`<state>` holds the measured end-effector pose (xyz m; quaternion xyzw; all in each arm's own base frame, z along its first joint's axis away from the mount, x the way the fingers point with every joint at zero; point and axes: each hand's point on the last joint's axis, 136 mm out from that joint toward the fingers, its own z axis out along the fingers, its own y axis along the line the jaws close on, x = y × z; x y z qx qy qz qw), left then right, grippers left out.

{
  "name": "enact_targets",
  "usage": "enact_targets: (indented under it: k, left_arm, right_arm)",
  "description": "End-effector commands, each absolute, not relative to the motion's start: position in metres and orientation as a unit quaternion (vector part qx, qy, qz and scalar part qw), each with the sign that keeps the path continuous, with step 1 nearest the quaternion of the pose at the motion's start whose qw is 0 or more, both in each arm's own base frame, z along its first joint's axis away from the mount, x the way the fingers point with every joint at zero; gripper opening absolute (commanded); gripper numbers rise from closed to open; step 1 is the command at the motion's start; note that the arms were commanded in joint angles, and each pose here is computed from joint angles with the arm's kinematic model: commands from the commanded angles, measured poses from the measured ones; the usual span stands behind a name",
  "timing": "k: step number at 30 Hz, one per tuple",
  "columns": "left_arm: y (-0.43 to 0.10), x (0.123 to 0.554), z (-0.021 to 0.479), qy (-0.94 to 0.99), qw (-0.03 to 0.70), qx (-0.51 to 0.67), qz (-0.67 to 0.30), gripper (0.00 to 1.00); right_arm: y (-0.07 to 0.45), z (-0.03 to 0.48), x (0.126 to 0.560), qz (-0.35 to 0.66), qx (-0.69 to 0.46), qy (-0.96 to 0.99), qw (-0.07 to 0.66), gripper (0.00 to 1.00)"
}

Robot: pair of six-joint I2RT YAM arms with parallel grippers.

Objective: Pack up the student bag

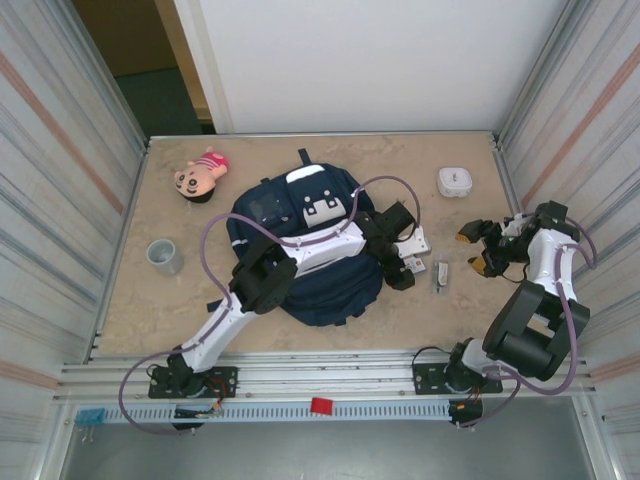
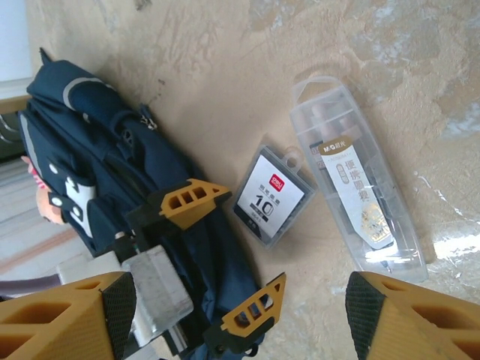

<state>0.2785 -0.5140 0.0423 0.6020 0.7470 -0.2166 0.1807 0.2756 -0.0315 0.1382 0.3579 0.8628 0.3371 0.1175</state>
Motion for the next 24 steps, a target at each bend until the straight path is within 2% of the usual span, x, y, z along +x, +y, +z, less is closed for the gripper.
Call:
enact_targets:
  k: [1, 7, 17, 19, 22, 24]
  left_arm:
    - [-0.509, 0.278, 0.028, 0.751, 0.159, 0.609, -0.198, 0.88]
    - [-0.507, 0.279, 0.004, 0.757, 0.142, 0.611, -0.183, 0.85]
    - [-0.504, 0.273, -0.016, 0.722, 0.141, 0.658, -0.164, 0.57]
    - [-0.503, 0.276, -0.014, 0.713, 0.156, 0.668, -0.145, 0.57]
    - [-0.503, 0.274, -0.016, 0.699, 0.170, 0.685, -0.118, 0.65]
    - [-0.503, 0.270, -0.018, 0.689, 0.171, 0.695, -0.116, 0.65]
  right_arm:
    - [-0.027, 0.143, 0.274, 0.349, 0.343, 0.863, 0.129, 0.75]
    - [-0.025, 0.146, 0.272, 0.350, 0.341, 0.862, 0.133, 0.74]
    - [-0.020, 0.151, 0.271, 0.362, 0.335, 0.859, 0.140, 0.72]
    - [-0.019, 0.151, 0.270, 0.362, 0.335, 0.858, 0.143, 0.72]
    - [-0.018, 0.150, 0.269, 0.365, 0.336, 0.856, 0.144, 0.73]
    - [-0.016, 0.149, 0.269, 0.368, 0.336, 0.855, 0.143, 0.72]
